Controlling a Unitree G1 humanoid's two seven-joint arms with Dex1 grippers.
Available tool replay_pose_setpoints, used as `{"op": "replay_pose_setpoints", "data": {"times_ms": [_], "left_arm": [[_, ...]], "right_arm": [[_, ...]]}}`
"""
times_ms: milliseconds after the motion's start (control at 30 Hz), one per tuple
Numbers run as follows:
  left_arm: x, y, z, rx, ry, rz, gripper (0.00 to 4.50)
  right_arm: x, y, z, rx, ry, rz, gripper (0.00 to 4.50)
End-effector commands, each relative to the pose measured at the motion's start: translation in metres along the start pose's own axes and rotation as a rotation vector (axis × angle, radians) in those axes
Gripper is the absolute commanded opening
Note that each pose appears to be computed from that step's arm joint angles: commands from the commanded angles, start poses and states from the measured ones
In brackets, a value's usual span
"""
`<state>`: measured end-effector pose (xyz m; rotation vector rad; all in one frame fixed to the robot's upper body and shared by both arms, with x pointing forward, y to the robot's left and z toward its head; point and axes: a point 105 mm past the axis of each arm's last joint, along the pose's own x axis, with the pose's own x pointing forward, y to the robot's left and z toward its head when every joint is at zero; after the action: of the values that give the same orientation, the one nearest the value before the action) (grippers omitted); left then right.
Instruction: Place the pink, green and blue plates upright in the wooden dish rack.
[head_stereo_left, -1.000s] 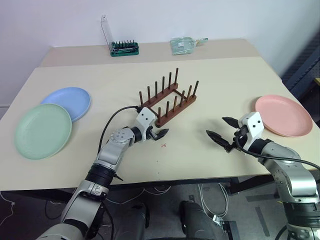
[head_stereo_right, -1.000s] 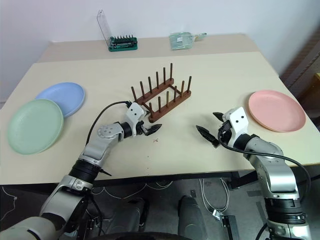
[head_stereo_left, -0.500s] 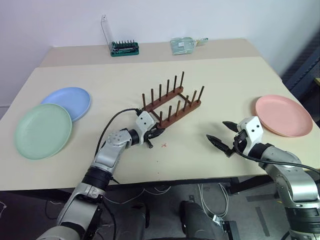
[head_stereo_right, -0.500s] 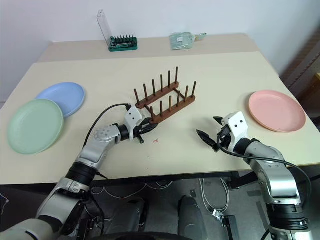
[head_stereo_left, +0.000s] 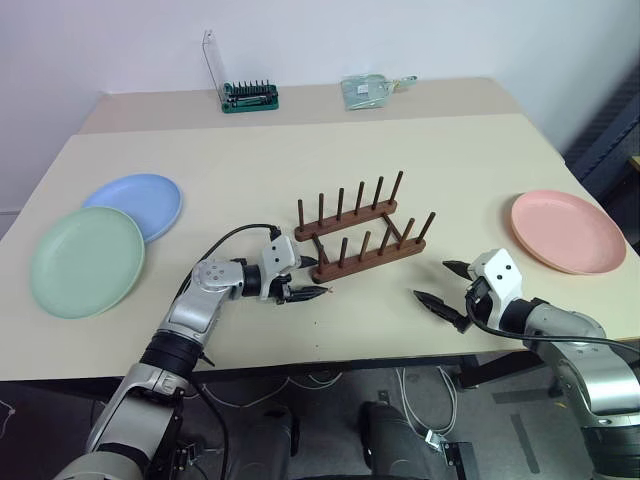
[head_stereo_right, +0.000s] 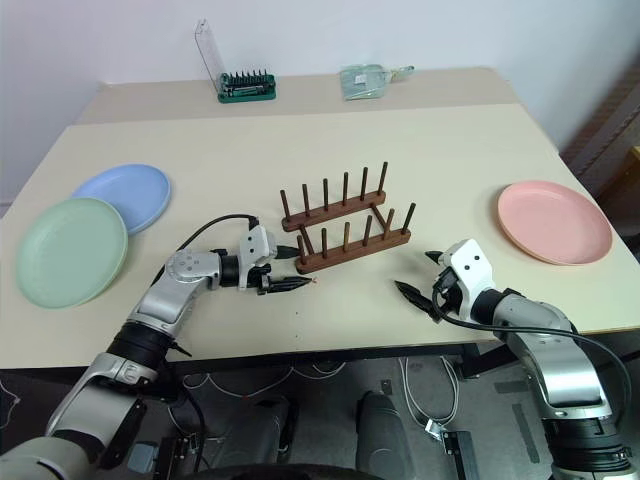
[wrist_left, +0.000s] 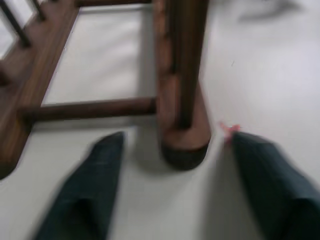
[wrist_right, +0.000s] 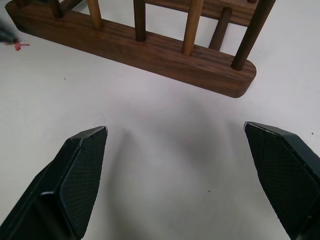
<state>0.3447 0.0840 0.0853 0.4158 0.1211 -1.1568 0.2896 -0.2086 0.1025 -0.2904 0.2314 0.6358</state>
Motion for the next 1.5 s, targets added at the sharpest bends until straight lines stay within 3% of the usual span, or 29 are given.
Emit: {"op": "replay_pose_setpoints", "data": {"times_ms": [33, 100, 200, 333, 400, 433, 633, 733, 1000, 1167, 1433, 1500], "left_arm": [[-0.024, 0.02, -0.016, -0.015, 0.091, 0.123, 4.26], [-0.03, 0.019, -0.018, -0.039, 0.089, 0.121, 4.27], [-0.039, 0.004, -0.013, -0.082, 0.054, 0.07, 3.34], [-0.035, -0.025, -0.001, -0.127, 0.024, -0.052, 1.28], [-0.031, -0.03, 0.002, -0.127, 0.03, -0.058, 0.28], [-0.026, -0.033, 0.006, -0.127, 0.03, -0.063, 0.02], [-0.005, -0.043, 0.015, -0.154, 0.022, -0.092, 0.02], [0.007, -0.024, 0.008, -0.146, 0.045, 0.038, 0.02], [0.0, 0.023, -0.009, -0.095, 0.068, 0.348, 0.02], [0.0, 0.039, -0.013, -0.086, 0.067, 0.445, 0.02], [0.006, 0.022, -0.004, -0.087, -0.003, 0.345, 0.02], [0.006, 0.011, 0.01, -0.082, -0.072, 0.278, 0.0]], "right_arm": [[-0.001, -0.002, 0.015, -0.048, -0.03, -0.002, 4.24], [0.0, -0.002, 0.014, -0.047, -0.024, 0.005, 3.59], [0.005, 0.0, 0.015, -0.053, -0.024, 0.013, 2.13], [0.012, 0.001, 0.013, -0.069, -0.01, 0.027, 0.03], [0.015, 0.002, 0.013, -0.071, -0.006, 0.029, 0.0], [0.017, 0.002, 0.012, -0.075, 0.001, 0.031, 0.0], [0.031, -0.001, 0.006, -0.11, 0.039, 0.014, 0.0], [0.043, -0.01, -0.001, -0.168, 0.081, -0.055, 0.0], [0.072, -0.031, 0.002, -0.197, 0.074, -0.178, 0.0], [0.083, -0.043, 0.008, -0.198, 0.055, -0.232, 0.0], [0.065, -0.048, 0.015, -0.278, 0.034, -0.219, 0.0], [0.049, -0.055, 0.018, -0.265, 0.041, -0.218, 0.51]]}}
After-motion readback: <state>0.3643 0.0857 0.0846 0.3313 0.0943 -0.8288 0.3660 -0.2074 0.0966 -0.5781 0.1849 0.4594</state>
